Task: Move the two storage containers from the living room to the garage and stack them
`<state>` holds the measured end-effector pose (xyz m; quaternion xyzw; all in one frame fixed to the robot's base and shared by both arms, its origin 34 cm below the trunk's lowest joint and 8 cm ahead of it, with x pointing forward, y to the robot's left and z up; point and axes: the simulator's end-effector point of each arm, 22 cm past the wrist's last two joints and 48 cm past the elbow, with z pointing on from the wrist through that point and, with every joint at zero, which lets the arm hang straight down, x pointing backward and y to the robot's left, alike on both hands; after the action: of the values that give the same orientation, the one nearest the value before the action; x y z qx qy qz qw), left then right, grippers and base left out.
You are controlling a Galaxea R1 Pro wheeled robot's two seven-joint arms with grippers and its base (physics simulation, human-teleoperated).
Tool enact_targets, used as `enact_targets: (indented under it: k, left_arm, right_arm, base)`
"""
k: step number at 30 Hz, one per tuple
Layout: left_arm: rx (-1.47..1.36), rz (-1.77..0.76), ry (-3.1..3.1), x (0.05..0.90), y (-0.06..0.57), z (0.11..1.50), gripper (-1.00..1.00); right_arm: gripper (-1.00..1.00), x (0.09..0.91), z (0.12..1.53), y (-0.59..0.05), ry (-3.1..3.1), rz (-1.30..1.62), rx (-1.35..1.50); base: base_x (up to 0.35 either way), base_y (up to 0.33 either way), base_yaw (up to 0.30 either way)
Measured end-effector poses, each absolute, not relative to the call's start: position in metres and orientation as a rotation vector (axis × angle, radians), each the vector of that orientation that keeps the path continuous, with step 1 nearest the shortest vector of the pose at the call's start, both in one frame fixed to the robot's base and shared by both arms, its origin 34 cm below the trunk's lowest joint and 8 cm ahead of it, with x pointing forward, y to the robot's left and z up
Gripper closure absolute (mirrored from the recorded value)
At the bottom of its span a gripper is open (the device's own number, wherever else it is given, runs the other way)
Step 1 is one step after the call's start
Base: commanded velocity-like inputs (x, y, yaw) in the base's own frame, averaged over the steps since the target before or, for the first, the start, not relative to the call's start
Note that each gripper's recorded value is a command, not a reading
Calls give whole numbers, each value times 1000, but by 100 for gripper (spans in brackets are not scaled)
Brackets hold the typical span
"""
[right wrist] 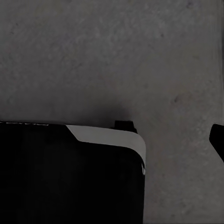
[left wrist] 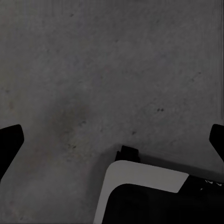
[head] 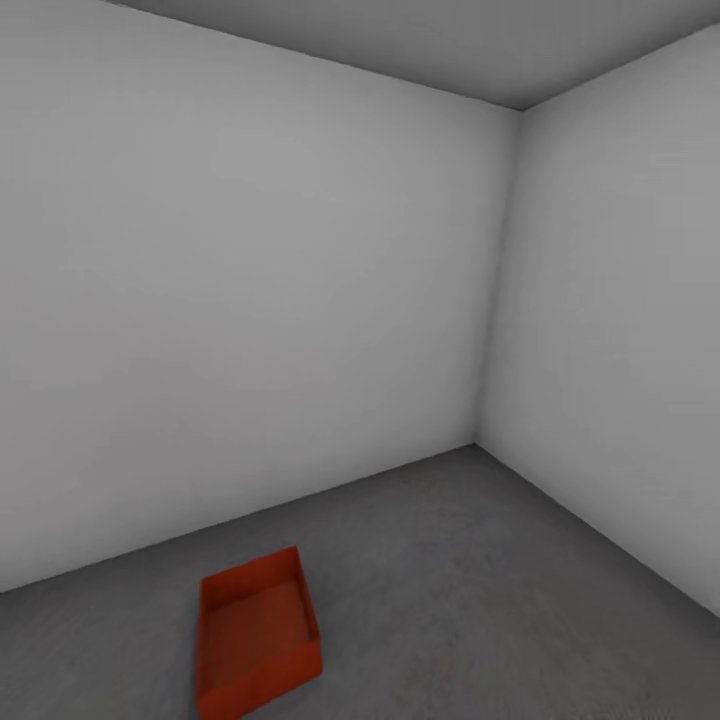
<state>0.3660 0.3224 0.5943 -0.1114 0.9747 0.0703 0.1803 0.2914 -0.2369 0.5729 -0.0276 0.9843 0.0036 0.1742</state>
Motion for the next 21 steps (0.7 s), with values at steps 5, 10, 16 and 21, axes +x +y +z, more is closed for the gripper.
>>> enact_targets:
  k: [5, 10, 16, 21]
  left_arm:
    - [-315, 198, 2749, 368, 322, 595, -100]
    - [-314, 197, 2744, 369, 322, 597, -100]
    - [-314, 195, 2739, 371, 322, 598, -100]
    - [-314, 195, 2736, 372, 322, 599, -100]
  right_arm:
    - [-100, 293, 574, -235, 2786, 16, -81]
    - [-100, 295, 574, -235, 2781, 16, -82]
    - [-100, 297, 575, -236, 2776, 15, -83]
    - [-100, 298, 576, -235, 2773, 19, -84]
  base:
    - [0, 0, -255]
    - [0, 0, -250]
    - [0, 0, -257]
    - [0, 0, -279]
